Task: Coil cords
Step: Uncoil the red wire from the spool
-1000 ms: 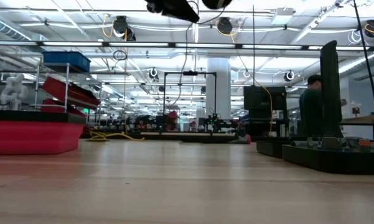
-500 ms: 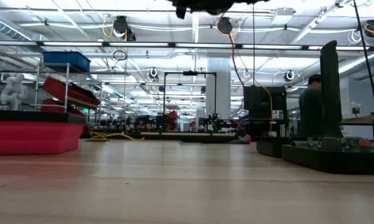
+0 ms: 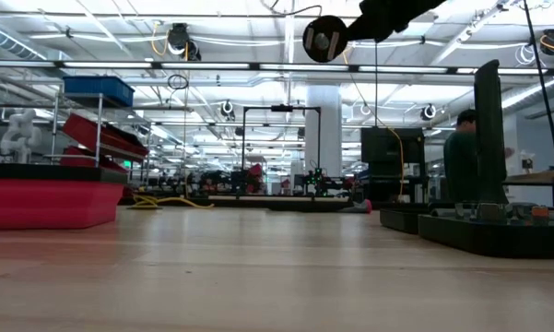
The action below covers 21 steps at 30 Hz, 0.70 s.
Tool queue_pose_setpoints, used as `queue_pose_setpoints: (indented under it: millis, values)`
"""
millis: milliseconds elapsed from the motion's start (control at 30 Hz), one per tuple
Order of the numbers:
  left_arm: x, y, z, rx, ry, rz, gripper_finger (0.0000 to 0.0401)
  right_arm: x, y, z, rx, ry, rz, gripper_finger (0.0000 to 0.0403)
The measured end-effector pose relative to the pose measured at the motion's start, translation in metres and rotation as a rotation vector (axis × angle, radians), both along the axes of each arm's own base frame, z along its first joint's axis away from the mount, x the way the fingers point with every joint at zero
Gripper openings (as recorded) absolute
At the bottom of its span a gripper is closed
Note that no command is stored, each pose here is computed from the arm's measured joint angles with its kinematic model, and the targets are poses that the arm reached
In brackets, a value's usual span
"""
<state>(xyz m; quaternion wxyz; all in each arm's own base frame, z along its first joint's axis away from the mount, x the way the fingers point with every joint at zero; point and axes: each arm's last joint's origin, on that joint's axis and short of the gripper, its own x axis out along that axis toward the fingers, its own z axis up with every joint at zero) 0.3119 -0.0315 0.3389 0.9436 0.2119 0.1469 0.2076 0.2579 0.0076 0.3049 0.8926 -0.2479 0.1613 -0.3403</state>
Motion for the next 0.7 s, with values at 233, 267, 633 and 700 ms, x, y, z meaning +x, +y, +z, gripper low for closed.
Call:
queue_pose_setpoints:
  millis: [233, 267, 633, 700]
  values:
    - [0.0, 0.023, -0.019, -0.004, 0.141, 0.173, 0.0, -0.001, 0.017, 0.002, 0.008, -0.024, 0.07, 0.0]
    - [0.002, 0.027, -0.023, -0.008, 0.155, 0.189, 0.0, -0.001, 0.019, 0.002, 0.01, -0.024, 0.077, 0.0]
    - [0.028, 0.047, -0.062, -0.136, 0.244, 0.139, 0.0017, -0.016, 0.037, 0.017, 0.032, -0.104, 0.166, 0.0]
    - [0.032, 0.046, -0.067, -0.152, 0.245, 0.103, 0.004, -0.02, 0.037, 0.023, 0.038, -0.137, 0.168, 0.0]
